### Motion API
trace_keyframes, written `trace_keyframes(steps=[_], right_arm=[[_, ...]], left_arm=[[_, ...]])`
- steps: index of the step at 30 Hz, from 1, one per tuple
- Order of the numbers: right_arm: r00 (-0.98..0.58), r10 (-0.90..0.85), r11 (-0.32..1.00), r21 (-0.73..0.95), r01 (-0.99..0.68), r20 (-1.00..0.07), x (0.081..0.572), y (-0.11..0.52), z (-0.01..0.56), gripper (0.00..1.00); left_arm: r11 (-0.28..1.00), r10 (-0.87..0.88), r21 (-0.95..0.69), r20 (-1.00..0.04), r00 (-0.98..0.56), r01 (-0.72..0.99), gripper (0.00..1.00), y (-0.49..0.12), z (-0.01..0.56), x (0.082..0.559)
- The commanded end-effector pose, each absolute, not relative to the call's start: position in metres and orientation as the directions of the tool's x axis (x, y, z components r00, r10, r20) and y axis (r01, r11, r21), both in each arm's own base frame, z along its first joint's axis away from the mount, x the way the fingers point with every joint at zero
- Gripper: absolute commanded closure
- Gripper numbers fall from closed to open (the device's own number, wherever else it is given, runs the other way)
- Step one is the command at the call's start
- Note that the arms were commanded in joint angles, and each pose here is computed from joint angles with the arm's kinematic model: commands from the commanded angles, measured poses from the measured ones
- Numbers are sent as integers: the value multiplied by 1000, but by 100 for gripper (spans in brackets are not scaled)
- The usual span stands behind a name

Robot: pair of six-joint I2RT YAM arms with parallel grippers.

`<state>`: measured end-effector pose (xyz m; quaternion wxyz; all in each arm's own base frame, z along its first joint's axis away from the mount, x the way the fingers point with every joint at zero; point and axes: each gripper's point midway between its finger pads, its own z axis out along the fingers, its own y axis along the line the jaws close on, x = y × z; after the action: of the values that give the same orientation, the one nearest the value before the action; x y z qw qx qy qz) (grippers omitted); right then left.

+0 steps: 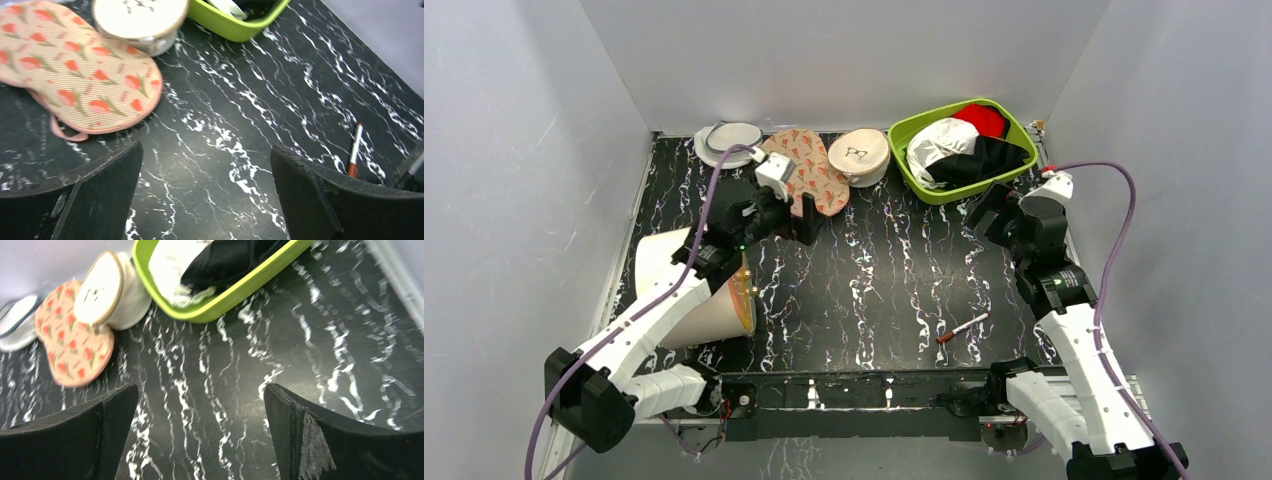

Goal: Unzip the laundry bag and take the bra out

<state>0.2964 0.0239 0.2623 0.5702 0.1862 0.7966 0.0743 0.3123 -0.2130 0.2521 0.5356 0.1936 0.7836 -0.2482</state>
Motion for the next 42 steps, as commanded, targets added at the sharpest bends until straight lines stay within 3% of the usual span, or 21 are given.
trace_keyframes(steps=[1, 6, 12, 20, 27, 31, 42], right_arm=[[-324, 432, 891, 454, 9, -842, 300, 66, 260, 2], [-472, 441, 793, 578, -194, -763, 296, 117, 233, 2], [-564, 440, 716, 652, -250, -699, 294, 144, 218, 2], [-544, 411, 773, 596, -217, -732, 287, 131, 214, 2], [-540, 396, 780, 582, -228, -743, 273, 128, 204, 2], [-502, 375, 821, 531, -212, -780, 269, 116, 209, 2], [-434, 353, 857, 473, -206, -829, 254, 102, 221, 2]], left_arm=[[727, 81, -161, -946, -315, 668, 2, -245, 259, 297], [773, 114, -122, -938, -326, 622, 2, -247, 248, 300], [855, 158, -74, -905, -395, 512, 2, -238, 231, 305], [902, 190, -155, -697, -692, 404, 2, -225, 176, 256], [955, 259, 15, -522, -813, 295, 2, -190, 135, 204], [983, 185, 104, -524, -831, 153, 2, -156, 133, 199], [954, 158, 299, -555, -817, -18, 1, -116, 128, 210]])
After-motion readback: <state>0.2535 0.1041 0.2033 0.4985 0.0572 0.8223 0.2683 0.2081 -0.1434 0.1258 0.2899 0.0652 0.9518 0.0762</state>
